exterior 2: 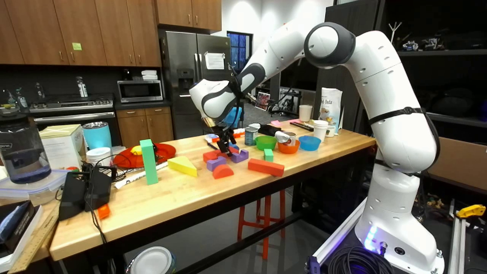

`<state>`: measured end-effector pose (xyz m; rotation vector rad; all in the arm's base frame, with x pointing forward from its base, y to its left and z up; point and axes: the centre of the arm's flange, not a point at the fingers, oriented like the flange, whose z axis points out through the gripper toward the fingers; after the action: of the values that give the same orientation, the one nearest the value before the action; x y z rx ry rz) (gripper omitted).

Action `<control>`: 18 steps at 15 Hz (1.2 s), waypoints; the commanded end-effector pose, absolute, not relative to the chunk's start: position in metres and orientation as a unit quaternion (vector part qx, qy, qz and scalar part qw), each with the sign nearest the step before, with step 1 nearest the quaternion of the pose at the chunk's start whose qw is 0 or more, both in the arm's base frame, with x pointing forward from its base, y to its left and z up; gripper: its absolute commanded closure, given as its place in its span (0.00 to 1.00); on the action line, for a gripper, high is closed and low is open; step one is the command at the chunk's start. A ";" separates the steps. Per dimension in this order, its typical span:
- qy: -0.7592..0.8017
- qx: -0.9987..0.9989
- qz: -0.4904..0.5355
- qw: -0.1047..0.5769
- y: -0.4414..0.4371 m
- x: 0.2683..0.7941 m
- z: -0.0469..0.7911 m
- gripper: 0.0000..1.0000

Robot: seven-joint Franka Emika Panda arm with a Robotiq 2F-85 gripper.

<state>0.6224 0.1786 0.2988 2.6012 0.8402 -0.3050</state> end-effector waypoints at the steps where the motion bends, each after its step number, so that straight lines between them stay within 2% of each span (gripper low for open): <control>1: 0.332 0.905 -0.043 0.262 0.171 0.603 0.313 0.00; 4: 0.349 0.890 0.035 0.290 0.171 0.612 0.312 0.00; 5: 0.350 0.896 -0.006 0.273 0.183 0.625 0.309 0.00; 18: 0.381 0.890 0.025 0.249 0.186 0.641 0.288 0.00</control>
<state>0.6291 0.1889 0.2938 2.4184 0.9928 0.0315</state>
